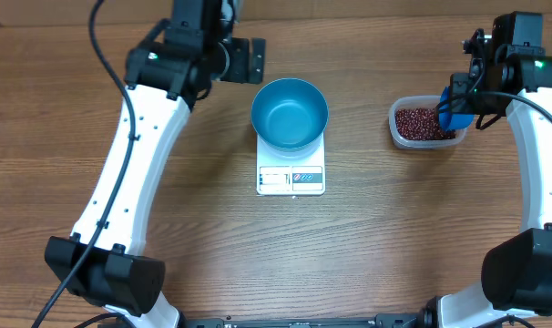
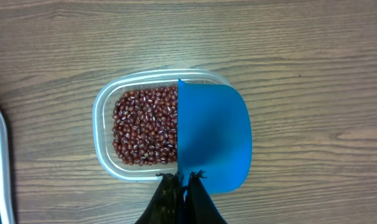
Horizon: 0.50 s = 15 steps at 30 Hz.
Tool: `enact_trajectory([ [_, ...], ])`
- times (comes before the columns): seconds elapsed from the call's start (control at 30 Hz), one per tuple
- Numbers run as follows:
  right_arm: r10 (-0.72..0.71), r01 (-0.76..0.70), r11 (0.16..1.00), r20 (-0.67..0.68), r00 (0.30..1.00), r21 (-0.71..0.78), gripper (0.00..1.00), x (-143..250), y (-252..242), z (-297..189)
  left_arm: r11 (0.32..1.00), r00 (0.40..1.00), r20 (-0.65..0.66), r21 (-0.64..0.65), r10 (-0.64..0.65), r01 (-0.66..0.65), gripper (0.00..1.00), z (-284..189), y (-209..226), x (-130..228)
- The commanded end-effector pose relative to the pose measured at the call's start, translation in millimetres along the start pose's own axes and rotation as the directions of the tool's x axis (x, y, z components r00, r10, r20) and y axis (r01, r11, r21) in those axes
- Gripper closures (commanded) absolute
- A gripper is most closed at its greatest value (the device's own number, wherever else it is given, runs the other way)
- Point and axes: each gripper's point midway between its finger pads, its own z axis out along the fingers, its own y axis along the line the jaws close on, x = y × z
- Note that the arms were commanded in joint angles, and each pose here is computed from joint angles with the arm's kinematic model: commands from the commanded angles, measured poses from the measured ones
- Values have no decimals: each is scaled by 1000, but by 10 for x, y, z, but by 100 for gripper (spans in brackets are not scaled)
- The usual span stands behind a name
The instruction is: Scoop item into bowl and weigh 150g on scale
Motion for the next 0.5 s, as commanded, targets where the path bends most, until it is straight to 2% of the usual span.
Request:
enact_trajectory([
  [0.0,-50,49,999,11,999,12,96,-52,-43,-10,999,999,33,-39,-19,20,0,-75,201,-104],
  [0.17,-62,62,998,-44,997,4,96,31,-33,194,998,999,31,-47,-27,28,1,-75,255,-101],
  [0.47,-62,62,998,-30,998,7,96,-16,-38,251,998,999,28,-47,-27,28,0,-68,254,-93],
])
